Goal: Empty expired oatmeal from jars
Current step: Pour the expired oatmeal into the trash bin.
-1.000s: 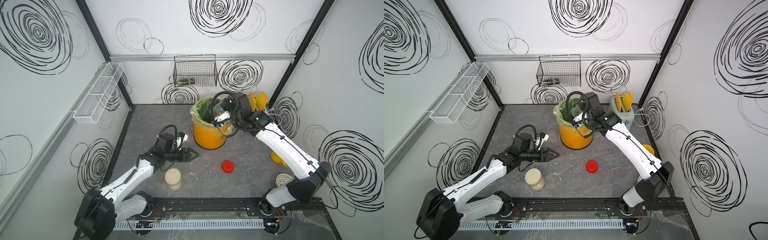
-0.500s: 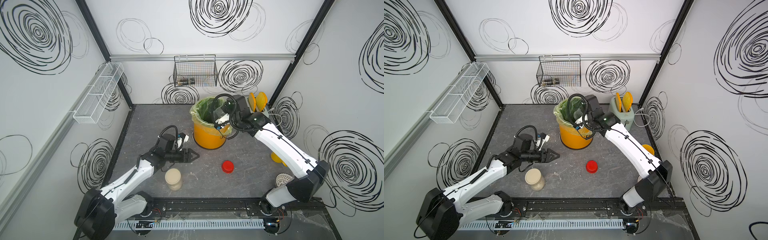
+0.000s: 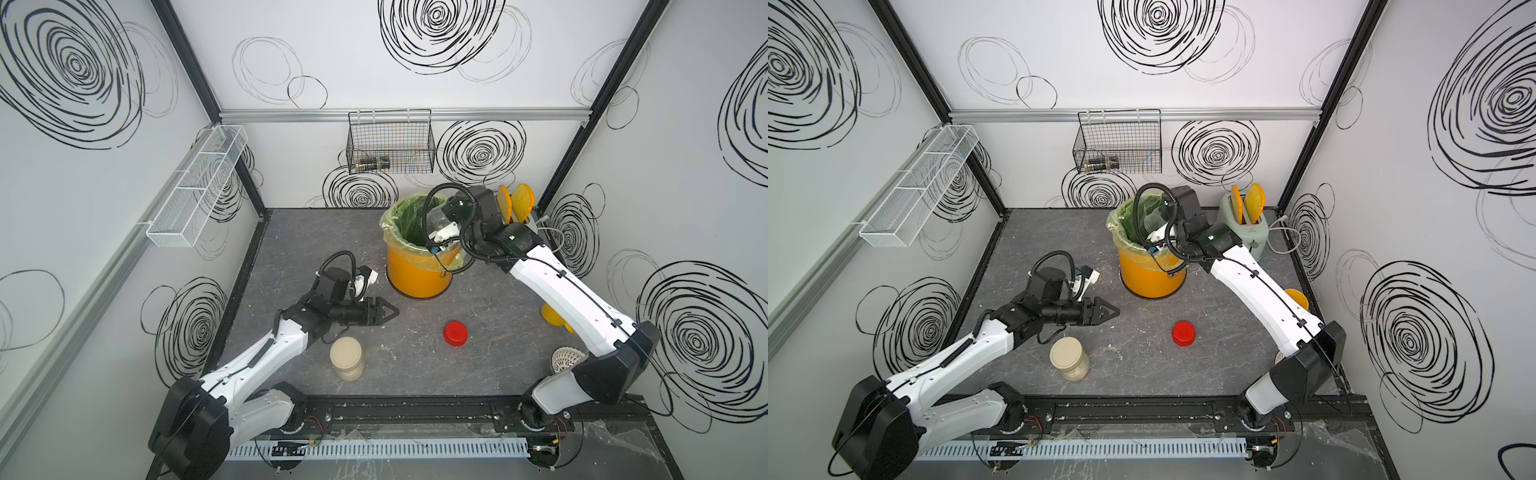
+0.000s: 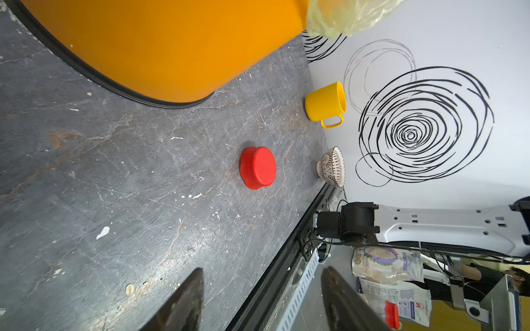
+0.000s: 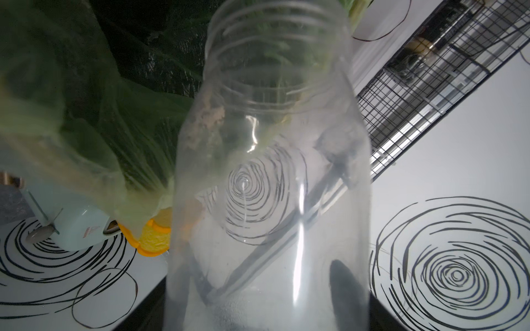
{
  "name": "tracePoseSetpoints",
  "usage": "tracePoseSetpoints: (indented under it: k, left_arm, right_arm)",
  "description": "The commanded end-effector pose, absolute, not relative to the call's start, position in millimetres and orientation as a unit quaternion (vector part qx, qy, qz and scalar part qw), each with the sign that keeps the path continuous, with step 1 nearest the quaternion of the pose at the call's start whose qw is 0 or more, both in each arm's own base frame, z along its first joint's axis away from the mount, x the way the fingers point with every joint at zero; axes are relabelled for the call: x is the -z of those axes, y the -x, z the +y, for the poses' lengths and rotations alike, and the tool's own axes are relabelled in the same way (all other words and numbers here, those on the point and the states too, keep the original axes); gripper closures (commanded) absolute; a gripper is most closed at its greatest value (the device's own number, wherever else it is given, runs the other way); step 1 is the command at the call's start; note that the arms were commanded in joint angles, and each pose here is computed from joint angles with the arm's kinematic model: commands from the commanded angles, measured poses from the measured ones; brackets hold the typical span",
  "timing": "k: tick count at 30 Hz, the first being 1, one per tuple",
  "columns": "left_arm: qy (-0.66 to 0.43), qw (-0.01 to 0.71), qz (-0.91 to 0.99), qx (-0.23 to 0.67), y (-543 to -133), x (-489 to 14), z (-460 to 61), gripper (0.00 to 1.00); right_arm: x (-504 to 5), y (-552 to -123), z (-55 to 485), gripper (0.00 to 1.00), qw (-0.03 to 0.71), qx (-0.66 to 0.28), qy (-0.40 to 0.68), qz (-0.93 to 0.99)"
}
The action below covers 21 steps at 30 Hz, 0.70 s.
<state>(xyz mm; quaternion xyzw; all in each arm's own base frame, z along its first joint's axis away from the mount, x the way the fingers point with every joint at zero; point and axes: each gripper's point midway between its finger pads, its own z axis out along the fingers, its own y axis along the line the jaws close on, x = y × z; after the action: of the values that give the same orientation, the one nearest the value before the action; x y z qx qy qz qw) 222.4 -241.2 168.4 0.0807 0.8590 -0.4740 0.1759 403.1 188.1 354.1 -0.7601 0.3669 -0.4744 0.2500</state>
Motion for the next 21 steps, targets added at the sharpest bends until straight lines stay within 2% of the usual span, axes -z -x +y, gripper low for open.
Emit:
tracePoseSetpoints:
  k: [1, 11, 17, 21]
  left_arm:
    - [-0.093, 0.194, 0.85, 0.48, -227, -183, -244, 0.32]
    - [-0.082, 0.212, 0.849, 0.478, -231, -197, -242, 0.31]
    - [-0.084, 0.235, 0.849, 0.465, -237, -218, -239, 0.31]
    - [-0.092, 0.254, 0.84, 0.47, -238, -238, -243, 0.31]
  right_arm:
    - [-365, -406, 195, 0.77, 0.311, 0.457, 0.733, 0.397]
    - [-374, -397, 203, 0.79, 0.421, 0.387, 0.679, 0.459]
    - [-388, -373, 208, 0.82, 0.565, 0.292, 0.599, 0.488]
    - [-400, -364, 198, 0.84, 0.628, 0.228, 0.545, 0.507]
